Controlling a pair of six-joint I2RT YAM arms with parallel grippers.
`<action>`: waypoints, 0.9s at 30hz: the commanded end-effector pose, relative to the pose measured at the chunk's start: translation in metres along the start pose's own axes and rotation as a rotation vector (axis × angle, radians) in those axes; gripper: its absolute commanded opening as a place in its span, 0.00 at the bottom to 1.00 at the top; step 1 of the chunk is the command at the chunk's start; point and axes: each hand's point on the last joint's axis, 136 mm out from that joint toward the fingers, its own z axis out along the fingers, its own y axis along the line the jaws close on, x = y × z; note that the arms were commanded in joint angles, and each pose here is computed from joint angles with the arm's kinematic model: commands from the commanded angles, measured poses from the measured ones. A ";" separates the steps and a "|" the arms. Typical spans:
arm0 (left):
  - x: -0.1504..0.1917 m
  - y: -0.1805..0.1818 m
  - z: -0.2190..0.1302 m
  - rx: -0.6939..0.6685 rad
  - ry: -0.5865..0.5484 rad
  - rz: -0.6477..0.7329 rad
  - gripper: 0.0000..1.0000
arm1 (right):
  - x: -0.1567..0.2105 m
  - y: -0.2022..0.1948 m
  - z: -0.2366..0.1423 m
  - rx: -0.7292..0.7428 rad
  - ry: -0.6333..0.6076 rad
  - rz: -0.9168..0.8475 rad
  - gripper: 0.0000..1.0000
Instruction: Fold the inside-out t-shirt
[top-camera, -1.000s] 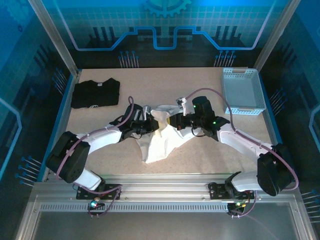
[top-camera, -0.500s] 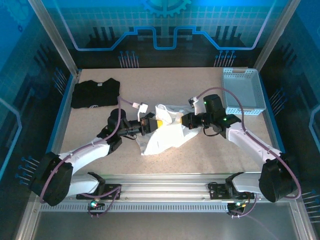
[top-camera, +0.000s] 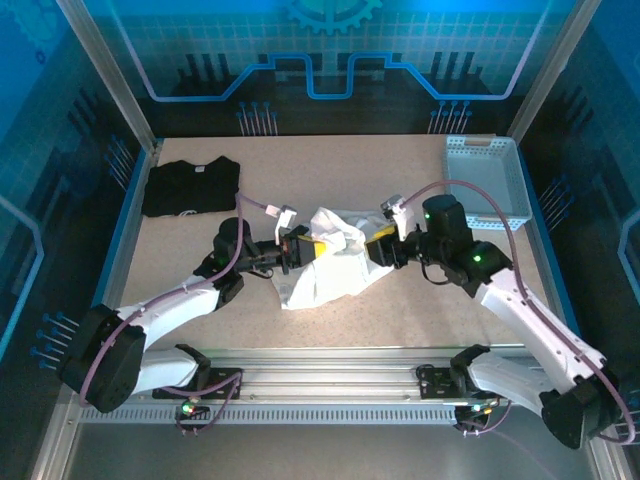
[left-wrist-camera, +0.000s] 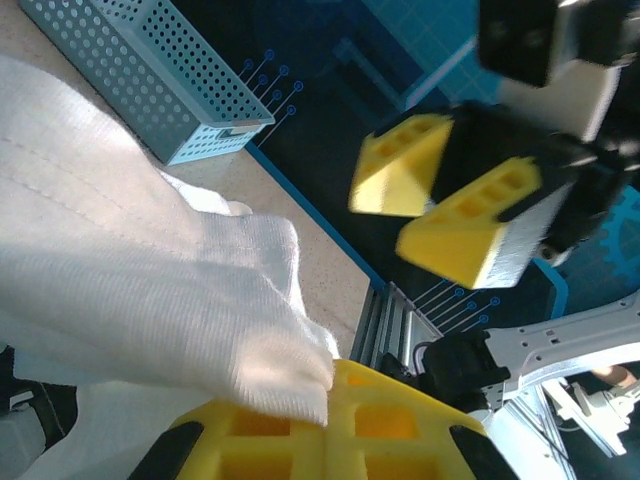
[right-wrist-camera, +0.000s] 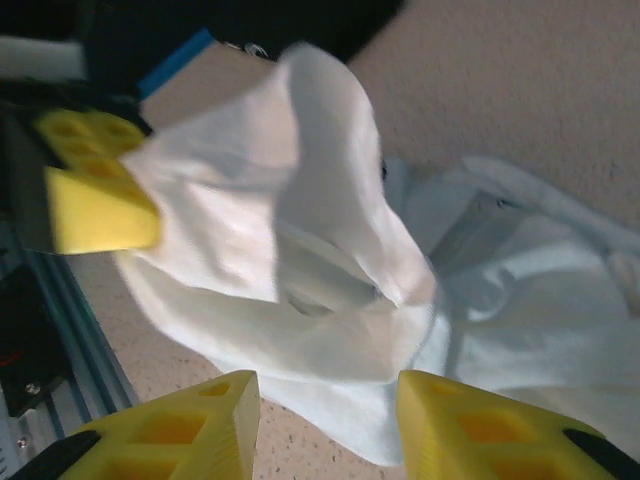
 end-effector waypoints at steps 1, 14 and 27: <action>-0.004 -0.012 -0.004 0.032 -0.001 0.073 0.00 | -0.002 0.025 0.008 -0.136 0.004 -0.058 0.40; -0.002 -0.015 -0.007 0.031 0.005 0.082 0.00 | -0.011 0.046 0.056 -0.365 0.067 -0.005 0.46; 0.002 -0.005 -0.007 -0.015 0.017 0.078 0.00 | -0.007 0.048 0.048 -0.363 0.071 -0.014 0.00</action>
